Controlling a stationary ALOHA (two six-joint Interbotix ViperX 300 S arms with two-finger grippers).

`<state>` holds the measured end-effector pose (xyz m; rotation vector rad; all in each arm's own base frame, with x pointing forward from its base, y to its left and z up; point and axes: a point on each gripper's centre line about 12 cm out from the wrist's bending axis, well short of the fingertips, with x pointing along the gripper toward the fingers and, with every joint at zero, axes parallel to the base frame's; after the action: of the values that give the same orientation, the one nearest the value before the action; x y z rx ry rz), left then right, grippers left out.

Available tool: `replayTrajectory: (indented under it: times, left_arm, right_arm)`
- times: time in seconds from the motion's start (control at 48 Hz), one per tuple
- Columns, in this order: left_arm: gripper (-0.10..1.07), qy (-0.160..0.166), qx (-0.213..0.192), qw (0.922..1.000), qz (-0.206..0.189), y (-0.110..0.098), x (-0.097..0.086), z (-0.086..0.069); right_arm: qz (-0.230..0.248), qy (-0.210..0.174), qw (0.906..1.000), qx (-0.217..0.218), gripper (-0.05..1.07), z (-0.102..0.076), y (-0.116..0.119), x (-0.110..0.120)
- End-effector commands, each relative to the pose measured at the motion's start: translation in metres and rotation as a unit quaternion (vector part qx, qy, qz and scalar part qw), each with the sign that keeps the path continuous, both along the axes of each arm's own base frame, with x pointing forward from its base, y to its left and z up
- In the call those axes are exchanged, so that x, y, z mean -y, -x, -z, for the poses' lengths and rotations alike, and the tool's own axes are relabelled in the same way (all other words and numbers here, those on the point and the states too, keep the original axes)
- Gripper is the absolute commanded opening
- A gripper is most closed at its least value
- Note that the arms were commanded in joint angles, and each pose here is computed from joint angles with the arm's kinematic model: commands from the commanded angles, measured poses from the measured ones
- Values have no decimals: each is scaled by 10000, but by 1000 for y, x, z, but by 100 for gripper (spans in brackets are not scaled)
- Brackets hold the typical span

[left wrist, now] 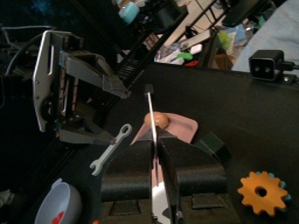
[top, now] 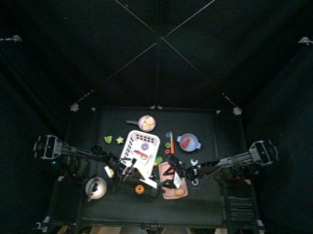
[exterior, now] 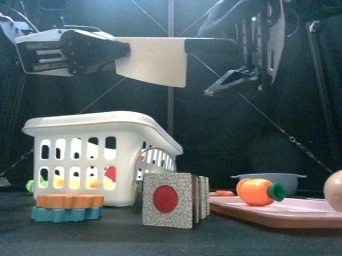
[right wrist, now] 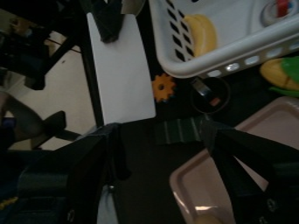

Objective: Regrasp cleaver

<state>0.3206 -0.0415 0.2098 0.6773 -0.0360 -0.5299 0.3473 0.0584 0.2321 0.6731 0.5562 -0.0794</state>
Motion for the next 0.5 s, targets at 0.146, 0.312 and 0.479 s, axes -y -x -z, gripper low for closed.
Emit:
replayTrajectory:
  times: [0.146, 0.312, 0.479]
  left_arm:
    - [40, 1807, 300, 9703, -1577, -19, -34, -32]
    - [40, 2569, 268, 9374, -2334, -30, -52, -38]
    - [40, 2573, 111, 9388, -2289, -53, -44, -42]
  right_arm:
    - [224, 938, 9953, 42, 104, -16, 37, 23]
    - [534, 1438, 9882, 52, 104, -25, 61, 40]
    - [892, 1567, 9836, 37, 104, -30, 87, 53]
